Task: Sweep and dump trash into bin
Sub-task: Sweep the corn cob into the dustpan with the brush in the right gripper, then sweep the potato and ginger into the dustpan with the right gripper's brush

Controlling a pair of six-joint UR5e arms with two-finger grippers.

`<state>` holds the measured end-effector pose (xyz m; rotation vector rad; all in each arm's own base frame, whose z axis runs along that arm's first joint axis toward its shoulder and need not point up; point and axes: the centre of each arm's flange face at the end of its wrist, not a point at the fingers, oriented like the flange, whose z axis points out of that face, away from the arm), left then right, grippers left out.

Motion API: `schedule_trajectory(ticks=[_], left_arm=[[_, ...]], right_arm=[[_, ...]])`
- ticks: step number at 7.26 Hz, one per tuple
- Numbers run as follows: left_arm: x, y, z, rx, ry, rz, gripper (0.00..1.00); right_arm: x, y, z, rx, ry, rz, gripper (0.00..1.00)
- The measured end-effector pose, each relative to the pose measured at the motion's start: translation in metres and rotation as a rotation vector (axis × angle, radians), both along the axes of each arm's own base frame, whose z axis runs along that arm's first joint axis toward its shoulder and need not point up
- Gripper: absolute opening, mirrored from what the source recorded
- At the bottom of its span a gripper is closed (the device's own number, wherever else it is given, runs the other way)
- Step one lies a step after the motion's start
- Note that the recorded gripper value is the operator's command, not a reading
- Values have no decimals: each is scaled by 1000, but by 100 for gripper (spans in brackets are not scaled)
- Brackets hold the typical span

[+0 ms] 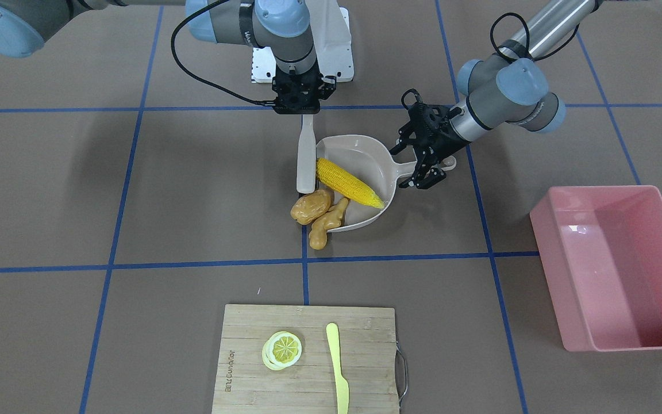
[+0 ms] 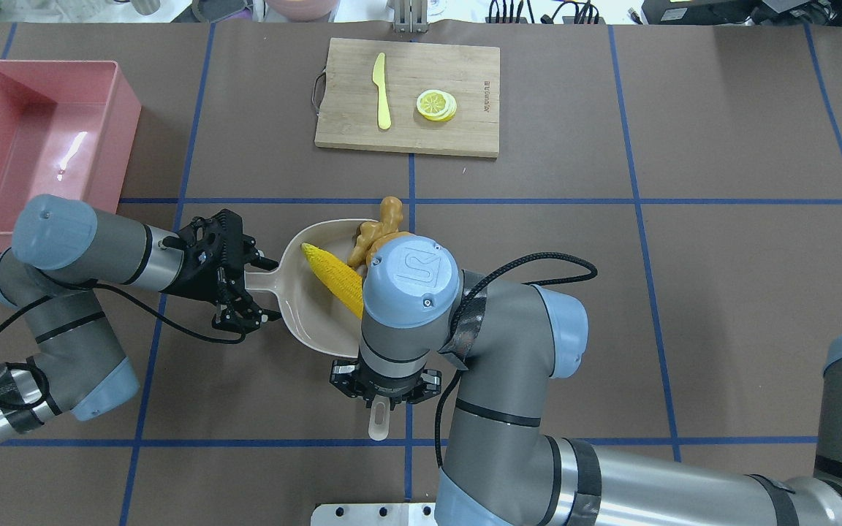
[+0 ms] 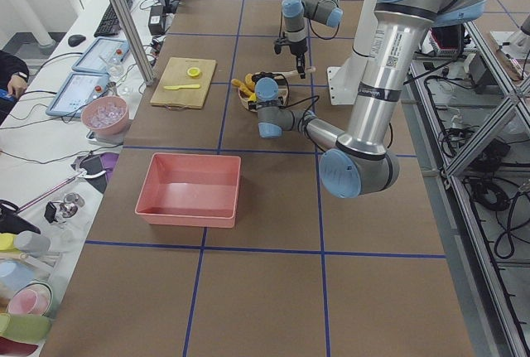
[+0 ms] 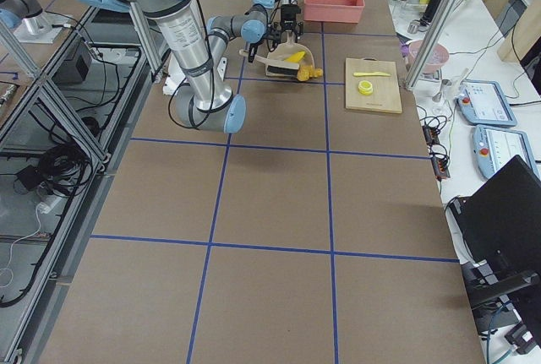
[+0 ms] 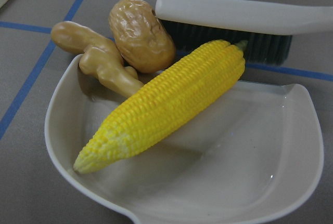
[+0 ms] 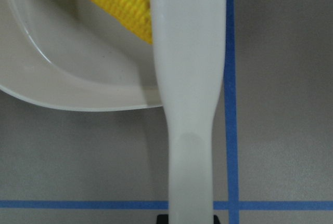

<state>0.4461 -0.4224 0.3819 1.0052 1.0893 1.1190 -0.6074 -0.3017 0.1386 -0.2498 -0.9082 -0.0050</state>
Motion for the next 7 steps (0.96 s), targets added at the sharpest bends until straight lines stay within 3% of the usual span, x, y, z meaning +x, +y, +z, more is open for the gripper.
schedule_trajectory(ticks=[4, 7], left_arm=[[0, 0, 0, -1, -1, 0, 88], [1, 1, 0, 0, -1, 1, 88]], right_arm=[[68, 23, 3, -14, 0, -33, 0], [101, 13, 29, 85, 38, -74, 0]])
